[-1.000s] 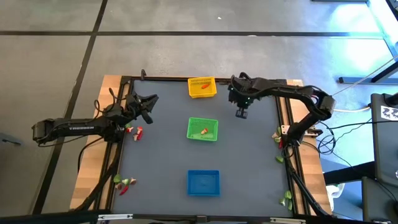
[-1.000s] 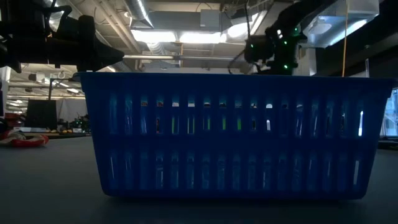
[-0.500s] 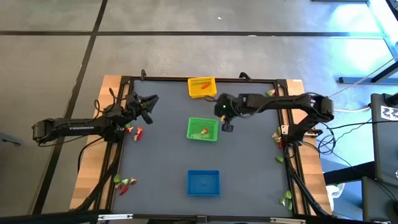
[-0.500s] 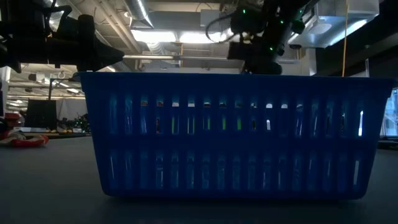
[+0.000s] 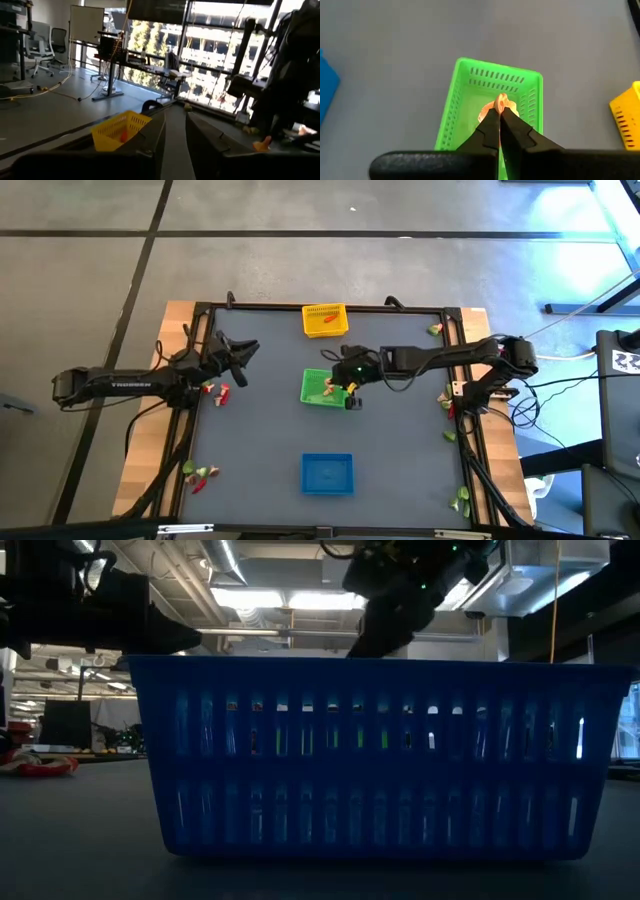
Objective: Sort produce into baskets
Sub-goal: Put the red mushroom into the green bin, then put the green chili pepper into the blue bin
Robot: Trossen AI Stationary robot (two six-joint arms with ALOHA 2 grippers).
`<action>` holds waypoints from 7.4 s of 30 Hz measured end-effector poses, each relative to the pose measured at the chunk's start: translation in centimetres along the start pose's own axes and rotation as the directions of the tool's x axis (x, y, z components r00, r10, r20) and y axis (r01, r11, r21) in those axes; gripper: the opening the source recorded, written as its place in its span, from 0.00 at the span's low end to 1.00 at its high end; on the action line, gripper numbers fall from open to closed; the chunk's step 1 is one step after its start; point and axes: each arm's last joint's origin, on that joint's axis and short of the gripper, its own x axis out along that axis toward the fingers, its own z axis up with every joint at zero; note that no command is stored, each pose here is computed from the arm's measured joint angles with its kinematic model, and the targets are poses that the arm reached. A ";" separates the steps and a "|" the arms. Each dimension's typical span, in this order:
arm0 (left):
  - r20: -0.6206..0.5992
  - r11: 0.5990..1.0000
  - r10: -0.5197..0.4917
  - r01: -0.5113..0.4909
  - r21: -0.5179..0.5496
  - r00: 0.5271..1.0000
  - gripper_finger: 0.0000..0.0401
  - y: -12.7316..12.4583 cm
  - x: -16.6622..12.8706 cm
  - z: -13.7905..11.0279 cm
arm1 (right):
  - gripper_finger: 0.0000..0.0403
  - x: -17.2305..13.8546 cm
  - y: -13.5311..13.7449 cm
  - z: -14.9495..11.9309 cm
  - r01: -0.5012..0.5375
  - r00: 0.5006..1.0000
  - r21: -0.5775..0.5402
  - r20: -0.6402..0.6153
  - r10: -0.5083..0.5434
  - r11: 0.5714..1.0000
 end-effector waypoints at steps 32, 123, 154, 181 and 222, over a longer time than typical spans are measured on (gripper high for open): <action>-0.301 0.996 -0.075 0.058 -0.065 0.951 0.18 -3.1 2.3 -0.4 | 0.28 2.3 0.2 -1.4 -0.013 0.995 0.021 -0.101 0.015 1.000; -0.286 0.999 0.043 -0.039 0.018 0.957 0.18 -1.2 2.9 -0.2 | 0.19 -6.5 -22.1 -24.3 0.559 0.346 0.234 -0.938 0.033 0.796; -0.285 0.999 0.043 -0.033 0.038 0.958 0.18 -1.2 2.9 -0.2 | 0.05 -7.6 -14.3 -9.9 0.358 0.826 0.270 -0.538 -0.168 0.894; -0.284 0.999 0.042 -0.047 -0.012 0.958 0.18 -1.2 2.9 -0.2 | 0.05 -3.2 3.7 0.8 -0.252 0.967 0.028 0.030 0.251 0.967; -0.294 0.998 0.043 -0.052 -0.021 0.955 0.18 -1.2 2.8 -0.4 | 0.05 4.4 17.0 -2.6 -0.492 0.863 -0.009 -0.135 0.487 0.870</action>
